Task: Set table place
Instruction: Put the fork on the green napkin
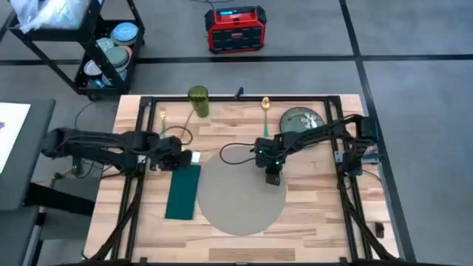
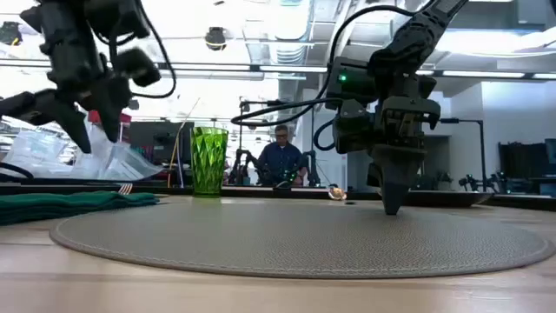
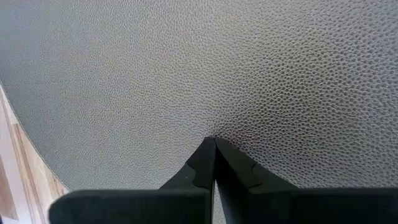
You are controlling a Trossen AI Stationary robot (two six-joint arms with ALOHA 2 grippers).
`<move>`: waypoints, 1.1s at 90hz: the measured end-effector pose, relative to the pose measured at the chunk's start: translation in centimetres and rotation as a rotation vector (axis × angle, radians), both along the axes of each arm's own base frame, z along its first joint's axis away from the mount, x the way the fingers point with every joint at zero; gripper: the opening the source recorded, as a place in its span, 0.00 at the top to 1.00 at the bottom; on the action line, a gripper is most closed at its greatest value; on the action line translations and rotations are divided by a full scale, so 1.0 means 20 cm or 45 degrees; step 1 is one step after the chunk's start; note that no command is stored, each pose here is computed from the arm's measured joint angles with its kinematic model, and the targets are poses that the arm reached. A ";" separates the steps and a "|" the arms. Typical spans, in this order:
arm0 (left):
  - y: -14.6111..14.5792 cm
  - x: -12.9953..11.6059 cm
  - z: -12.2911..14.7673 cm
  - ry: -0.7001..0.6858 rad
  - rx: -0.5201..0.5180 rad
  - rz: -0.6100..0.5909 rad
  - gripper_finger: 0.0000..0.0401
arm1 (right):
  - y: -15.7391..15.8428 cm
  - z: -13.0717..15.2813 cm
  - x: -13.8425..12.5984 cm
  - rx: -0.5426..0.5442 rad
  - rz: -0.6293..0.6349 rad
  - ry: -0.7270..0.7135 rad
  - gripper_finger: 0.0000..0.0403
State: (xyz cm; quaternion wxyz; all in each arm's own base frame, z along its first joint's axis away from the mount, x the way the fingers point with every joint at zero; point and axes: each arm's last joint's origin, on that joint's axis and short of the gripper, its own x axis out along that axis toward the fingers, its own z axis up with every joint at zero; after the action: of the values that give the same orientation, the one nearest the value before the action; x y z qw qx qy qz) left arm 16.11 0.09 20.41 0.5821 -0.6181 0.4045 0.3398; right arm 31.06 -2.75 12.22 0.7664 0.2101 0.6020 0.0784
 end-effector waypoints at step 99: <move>1.00 -0.23 -0.02 0.480 0.318 -0.186 0.78 | 0.01 0.01 0.01 0.096 -0.203 0.063 1.00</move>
State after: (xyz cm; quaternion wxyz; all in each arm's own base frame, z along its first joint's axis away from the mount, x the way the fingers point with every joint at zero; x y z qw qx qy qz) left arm 11.60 20.09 19.95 0.5912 -0.4361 0.5046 0.4535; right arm 31.22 -2.63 12.32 0.7465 0.2880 0.5988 0.0343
